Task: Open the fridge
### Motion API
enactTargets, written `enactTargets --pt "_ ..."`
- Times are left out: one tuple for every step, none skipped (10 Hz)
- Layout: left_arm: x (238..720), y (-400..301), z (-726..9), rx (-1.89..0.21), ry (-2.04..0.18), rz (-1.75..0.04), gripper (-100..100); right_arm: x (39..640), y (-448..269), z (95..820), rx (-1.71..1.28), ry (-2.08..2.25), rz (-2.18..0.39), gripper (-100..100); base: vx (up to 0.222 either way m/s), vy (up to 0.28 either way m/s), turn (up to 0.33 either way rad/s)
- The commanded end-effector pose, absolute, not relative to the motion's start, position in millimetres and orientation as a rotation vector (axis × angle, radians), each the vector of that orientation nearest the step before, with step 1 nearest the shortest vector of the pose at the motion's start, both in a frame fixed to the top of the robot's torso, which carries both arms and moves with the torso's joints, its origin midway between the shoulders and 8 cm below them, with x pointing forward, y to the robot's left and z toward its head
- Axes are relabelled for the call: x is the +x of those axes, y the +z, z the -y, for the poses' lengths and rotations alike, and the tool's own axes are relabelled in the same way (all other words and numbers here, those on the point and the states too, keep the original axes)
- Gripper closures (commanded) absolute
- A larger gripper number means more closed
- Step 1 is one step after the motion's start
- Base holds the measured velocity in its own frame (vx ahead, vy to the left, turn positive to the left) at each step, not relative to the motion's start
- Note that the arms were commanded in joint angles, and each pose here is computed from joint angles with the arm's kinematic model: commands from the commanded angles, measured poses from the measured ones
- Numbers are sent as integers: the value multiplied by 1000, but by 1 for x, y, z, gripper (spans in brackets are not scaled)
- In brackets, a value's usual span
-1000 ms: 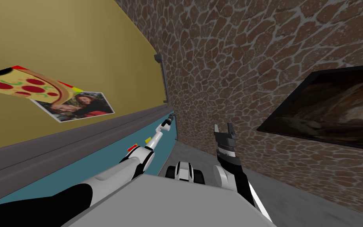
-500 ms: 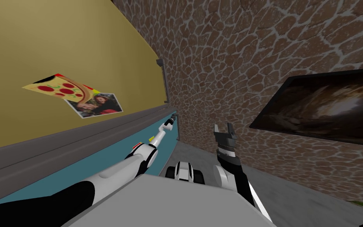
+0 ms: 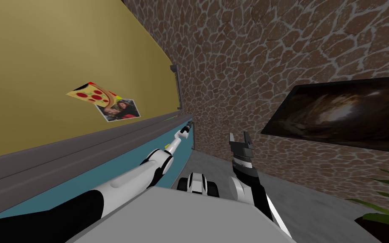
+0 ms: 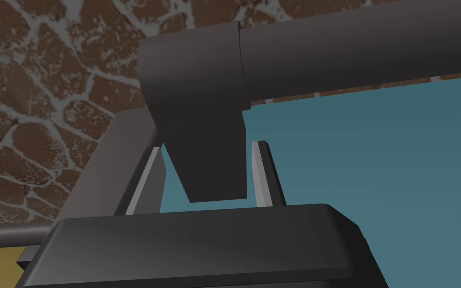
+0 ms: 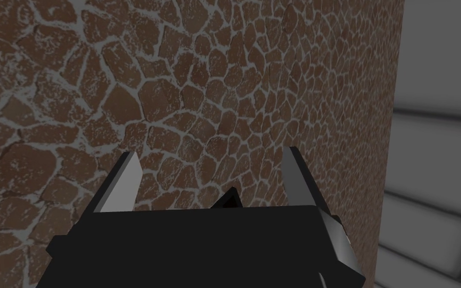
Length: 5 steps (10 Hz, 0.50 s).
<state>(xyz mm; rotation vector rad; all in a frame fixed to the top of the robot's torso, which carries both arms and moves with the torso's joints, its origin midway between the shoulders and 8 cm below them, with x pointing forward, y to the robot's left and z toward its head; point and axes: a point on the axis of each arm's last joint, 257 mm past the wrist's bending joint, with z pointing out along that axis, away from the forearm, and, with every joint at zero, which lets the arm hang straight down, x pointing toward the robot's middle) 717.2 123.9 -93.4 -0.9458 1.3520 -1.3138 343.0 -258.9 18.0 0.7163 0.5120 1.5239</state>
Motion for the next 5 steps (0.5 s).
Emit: enactTargets --pt "717 -87 -77 -887 -1347 -1384 100 343 18 259 716 1524 -512 0 -145 36 -38" --pt "716 -79 -64 -865 -1360 -1385 100 343 18 259 716 1524 -512 0 -235 33 -108" --pt "718 -68 -60 -851 -1366 -1378 100 343 18 259 716 1524 -512 0 -145 21 -35" --pt "720 -65 -57 -847 -1364 -1382 100 343 18 259 716 1524 -512 0 -45 15 10" --pt "723 -66 -57 -849 -1355 -1393 100 343 18 259 716 1524 -512 0 6 7 37"
